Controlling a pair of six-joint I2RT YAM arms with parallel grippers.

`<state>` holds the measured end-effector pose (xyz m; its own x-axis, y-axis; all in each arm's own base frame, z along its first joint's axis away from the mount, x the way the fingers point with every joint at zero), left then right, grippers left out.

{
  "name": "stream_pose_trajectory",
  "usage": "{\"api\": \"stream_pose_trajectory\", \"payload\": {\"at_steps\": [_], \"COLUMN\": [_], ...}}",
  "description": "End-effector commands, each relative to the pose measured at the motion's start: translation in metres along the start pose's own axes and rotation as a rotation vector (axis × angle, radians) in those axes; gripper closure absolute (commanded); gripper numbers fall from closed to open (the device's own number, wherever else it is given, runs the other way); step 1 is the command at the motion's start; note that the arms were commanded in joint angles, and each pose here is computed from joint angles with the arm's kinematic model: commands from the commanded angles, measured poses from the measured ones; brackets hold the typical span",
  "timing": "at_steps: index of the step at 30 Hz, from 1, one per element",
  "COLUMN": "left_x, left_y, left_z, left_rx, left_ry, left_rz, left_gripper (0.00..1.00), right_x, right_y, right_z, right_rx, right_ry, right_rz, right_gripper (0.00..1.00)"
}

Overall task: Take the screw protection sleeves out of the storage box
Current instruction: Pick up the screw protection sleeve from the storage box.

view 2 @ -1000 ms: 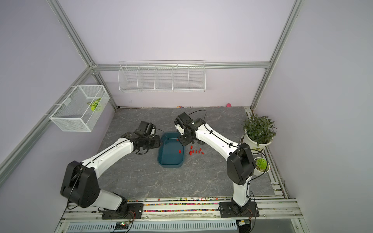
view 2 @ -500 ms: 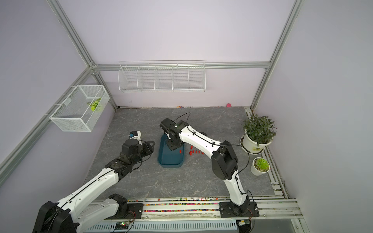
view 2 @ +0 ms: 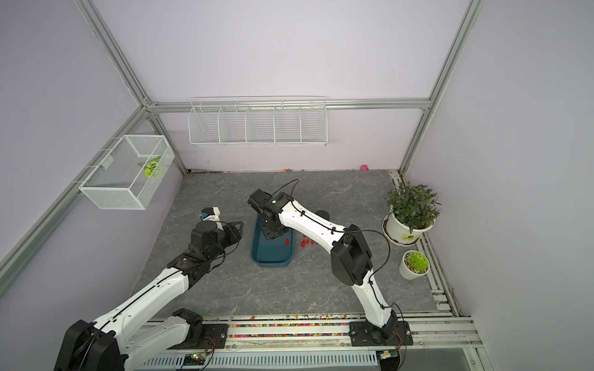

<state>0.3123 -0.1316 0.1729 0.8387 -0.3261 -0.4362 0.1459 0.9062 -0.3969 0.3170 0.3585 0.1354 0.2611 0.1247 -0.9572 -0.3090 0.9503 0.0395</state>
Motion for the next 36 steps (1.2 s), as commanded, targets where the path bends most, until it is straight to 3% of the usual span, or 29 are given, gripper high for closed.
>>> {"api": "stream_pose_trajectory", "payload": {"at_steps": [1, 21, 36], "left_x": [0.0, -0.005, -0.007], "left_y": [0.002, 0.008, 0.012], "left_z": [-0.001, 0.0, 0.001], "left_rx": [-0.017, -0.044, -0.057], "left_ry": [-0.002, -0.017, -0.024], "left_rz": [-0.009, -0.005, -0.005], "left_gripper": [0.59, 0.59, 0.59], "right_x": [0.009, 0.042, 0.067], "right_y": [-0.004, -0.013, -0.032], "right_z": [-0.006, -0.009, -0.019], "right_rx": [0.011, -0.002, 0.099], "right_ry": [0.025, 0.095, 0.144], "right_rz": [-0.047, -0.158, -0.232], "right_gripper": [0.69, 0.7, 0.7]}}
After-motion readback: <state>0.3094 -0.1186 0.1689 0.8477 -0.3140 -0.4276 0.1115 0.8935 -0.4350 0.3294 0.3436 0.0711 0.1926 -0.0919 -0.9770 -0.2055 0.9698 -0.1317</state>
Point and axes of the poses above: each gripper's point midway between its finger pads, its own x axis out along the fingers, its own y axis along the line the jaws close on, z = x × y, the point moved 1 cm from there along -x, back along the fingers, and after that the axes turned 14 degrees about x, right-handed, at the moved point
